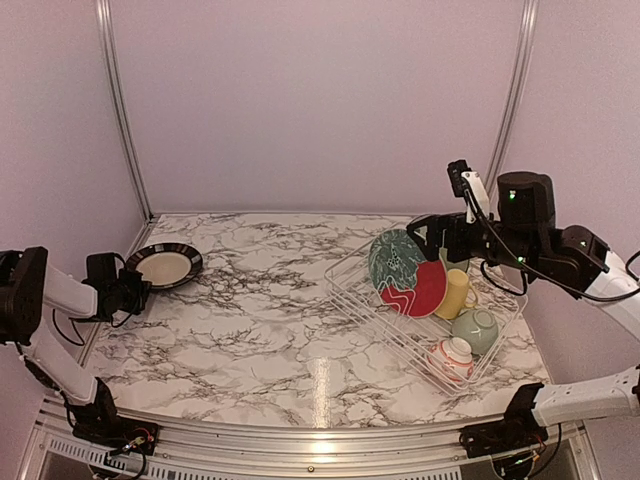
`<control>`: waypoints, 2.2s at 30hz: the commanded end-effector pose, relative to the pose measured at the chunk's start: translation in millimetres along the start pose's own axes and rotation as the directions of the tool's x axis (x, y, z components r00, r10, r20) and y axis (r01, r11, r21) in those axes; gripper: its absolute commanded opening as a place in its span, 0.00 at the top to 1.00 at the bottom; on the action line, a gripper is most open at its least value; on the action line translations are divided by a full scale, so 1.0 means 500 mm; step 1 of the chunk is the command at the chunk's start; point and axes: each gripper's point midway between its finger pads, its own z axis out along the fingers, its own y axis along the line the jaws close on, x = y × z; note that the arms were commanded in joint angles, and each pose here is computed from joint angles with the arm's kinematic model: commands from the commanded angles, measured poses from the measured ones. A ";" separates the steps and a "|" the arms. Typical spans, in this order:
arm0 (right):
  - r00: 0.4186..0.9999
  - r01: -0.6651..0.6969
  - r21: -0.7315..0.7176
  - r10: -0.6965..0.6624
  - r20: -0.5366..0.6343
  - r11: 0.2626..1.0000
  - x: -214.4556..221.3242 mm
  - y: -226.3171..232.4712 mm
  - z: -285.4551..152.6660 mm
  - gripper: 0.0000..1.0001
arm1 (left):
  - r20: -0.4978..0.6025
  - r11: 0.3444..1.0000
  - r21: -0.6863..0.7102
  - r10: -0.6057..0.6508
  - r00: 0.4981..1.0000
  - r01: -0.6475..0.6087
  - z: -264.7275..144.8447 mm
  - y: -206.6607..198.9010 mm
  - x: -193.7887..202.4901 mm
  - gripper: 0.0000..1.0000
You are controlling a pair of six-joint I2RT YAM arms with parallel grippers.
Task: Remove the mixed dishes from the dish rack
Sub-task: Place the plate at the corner of the board.
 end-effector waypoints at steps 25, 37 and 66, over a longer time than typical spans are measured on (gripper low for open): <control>0.998 0.004 0.019 -0.003 -0.069 1.000 -0.041 0.016 0.035 0.02 | -0.086 0.966 0.220 0.155 0.984 -0.133 0.101 -0.126 -0.002 0.27; 0.993 0.060 0.108 -0.049 -0.109 0.992 -0.022 -0.015 0.047 0.02 | -0.036 0.961 0.012 0.278 0.960 -0.278 -0.015 -0.021 0.007 0.01; 0.969 0.159 0.242 -0.104 -0.223 0.957 0.030 -0.071 0.055 0.02 | 0.067 0.871 -0.242 0.455 0.888 -0.428 -0.187 0.043 -0.020 0.01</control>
